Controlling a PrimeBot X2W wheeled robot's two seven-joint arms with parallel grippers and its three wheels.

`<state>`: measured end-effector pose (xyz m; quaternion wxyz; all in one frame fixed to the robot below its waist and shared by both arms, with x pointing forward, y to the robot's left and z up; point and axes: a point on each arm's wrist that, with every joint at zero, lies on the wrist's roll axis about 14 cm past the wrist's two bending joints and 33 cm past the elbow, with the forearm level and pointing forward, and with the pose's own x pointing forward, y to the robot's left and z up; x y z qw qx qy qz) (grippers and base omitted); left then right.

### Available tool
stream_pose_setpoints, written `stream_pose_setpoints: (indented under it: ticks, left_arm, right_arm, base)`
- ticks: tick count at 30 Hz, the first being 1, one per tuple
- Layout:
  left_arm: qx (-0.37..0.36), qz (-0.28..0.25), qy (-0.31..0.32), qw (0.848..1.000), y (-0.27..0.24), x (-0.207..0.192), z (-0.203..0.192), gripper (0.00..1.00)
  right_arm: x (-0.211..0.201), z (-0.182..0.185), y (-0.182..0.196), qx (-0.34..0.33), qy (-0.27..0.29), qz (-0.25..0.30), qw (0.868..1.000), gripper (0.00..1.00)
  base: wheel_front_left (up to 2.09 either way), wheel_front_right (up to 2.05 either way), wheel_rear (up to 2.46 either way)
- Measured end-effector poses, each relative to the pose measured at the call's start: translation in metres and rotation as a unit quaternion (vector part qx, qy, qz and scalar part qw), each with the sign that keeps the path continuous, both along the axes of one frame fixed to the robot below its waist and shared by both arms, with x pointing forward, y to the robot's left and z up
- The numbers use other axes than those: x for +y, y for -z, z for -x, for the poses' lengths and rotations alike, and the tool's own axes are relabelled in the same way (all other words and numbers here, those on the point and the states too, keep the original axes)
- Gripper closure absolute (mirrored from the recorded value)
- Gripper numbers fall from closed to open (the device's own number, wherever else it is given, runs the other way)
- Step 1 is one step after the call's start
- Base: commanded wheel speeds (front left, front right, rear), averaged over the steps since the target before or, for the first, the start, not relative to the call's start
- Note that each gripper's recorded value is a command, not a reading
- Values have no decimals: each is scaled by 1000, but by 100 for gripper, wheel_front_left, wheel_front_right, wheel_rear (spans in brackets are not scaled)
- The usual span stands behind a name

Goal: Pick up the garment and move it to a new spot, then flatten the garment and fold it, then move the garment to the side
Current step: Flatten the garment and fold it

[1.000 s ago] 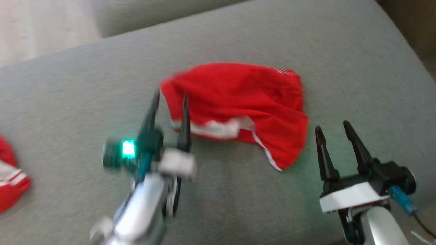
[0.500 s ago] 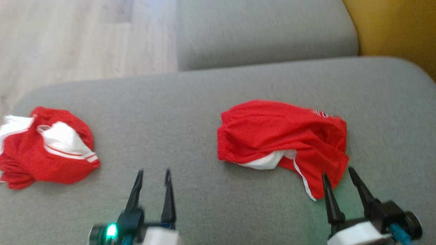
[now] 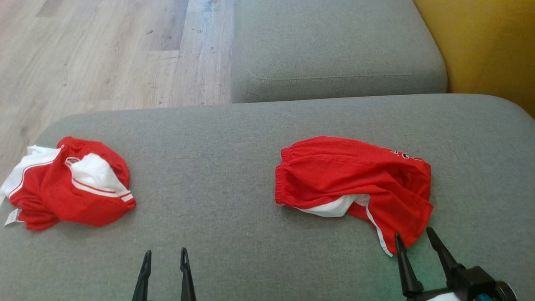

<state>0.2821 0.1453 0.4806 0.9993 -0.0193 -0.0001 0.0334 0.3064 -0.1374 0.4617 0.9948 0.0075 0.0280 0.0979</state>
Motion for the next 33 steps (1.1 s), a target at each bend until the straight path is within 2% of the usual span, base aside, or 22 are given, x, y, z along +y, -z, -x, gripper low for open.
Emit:
stream_pose_setpoints:
  ticks: [33]
  left_arm:
    - [4,-7,16,1000,2,-10,0,0]
  right_arm:
    - [3,1,5,8,-5,0,1000,0]
  base:
    - [0,0,0]
